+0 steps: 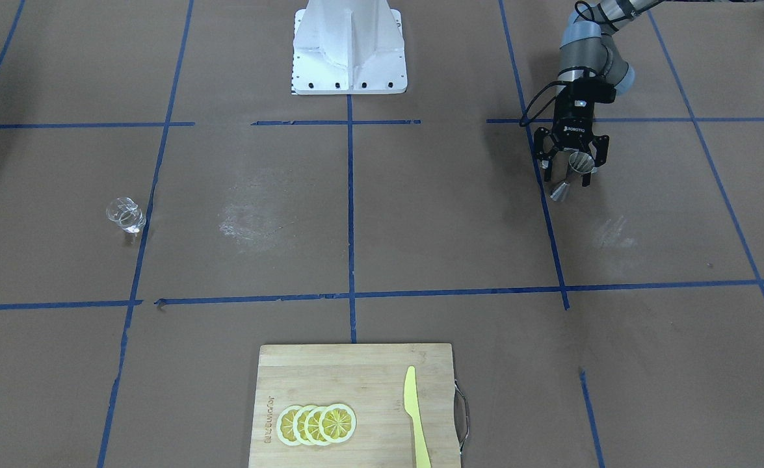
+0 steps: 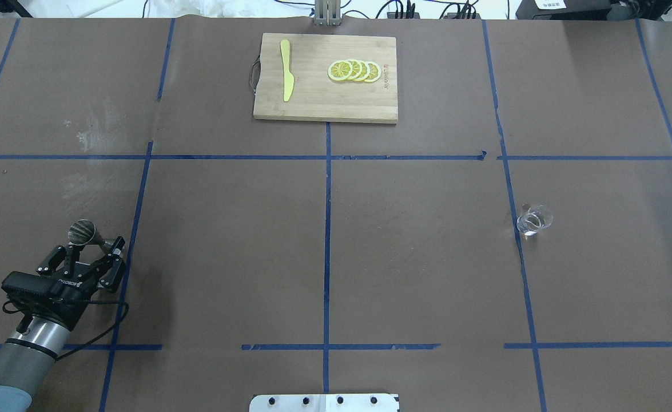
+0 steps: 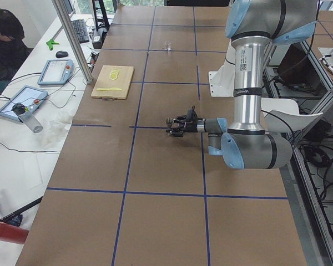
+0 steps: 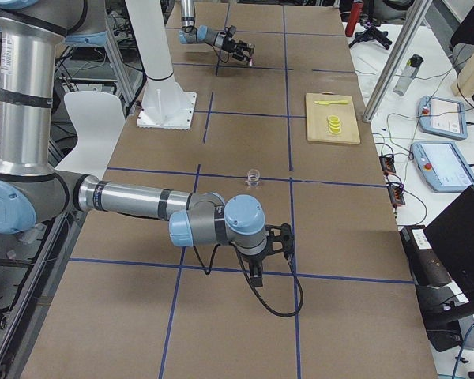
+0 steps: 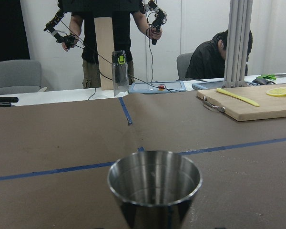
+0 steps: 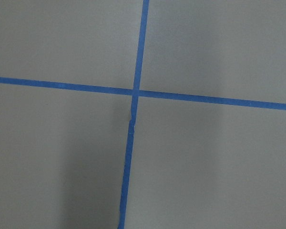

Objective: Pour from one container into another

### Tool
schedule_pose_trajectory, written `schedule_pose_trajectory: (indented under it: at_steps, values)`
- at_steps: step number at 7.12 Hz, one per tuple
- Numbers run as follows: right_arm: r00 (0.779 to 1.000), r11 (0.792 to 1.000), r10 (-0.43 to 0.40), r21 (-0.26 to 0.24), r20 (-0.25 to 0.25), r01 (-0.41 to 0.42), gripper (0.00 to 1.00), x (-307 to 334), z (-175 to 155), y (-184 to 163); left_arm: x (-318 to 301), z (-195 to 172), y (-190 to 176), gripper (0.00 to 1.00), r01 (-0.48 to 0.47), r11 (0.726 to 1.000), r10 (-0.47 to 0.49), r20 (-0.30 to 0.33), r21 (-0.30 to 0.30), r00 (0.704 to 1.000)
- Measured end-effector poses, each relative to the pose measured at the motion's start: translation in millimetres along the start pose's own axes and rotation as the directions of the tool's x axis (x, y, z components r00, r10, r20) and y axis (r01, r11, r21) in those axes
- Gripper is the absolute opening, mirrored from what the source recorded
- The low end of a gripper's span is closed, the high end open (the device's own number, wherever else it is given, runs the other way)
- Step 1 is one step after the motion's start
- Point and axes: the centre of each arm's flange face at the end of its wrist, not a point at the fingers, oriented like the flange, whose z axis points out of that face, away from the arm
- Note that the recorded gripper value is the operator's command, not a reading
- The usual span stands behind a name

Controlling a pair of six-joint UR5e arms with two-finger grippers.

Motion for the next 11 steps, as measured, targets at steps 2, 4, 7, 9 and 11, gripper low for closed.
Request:
schedule_pose_trajectory:
  at_steps: [2, 4, 7, 9, 11]
  values:
    - [1.0, 1.0, 0.001, -0.001, 0.0, -0.001, 1.0, 0.2, 0.2, 1.5, -0.4, 0.3, 0.2, 0.7, 0.008, 1.0, -0.008, 0.001, 0.0, 1.0]
    - [1.0, 1.0, 0.001, -0.001, 0.0, -0.001, 1.0, 0.2, 0.2, 1.8, -0.8, 0.6, 0.1, 0.7, 0.016, 1.0, -0.016, 0.001, 0.001, 1.0]
    - [1.0, 1.0, 0.001, -0.002, -0.001, -0.001, 1.0, 0.5, 0.4, 2.2, -2.8, 0.7, 1.2, 0.0, 0.032, 0.999, -0.032, 0.003, 0.0, 0.999]
    - [1.0, 1.0, 0.0, -0.001, -0.001, 0.0, 1.0, 0.3, 0.2, 2.0, -5.5, 0.7, 3.2, 0.0, 0.03, 1.0, -0.03, 0.006, -0.001, 1.0]
    - [1.0, 1.0, 0.0, 0.0, -0.002, 0.0, 1.0, 0.0, -0.1, 1.9, -6.1, 0.2, 2.1, 0.0, 0.031, 1.0, -0.031, 0.005, 0.0, 0.999]
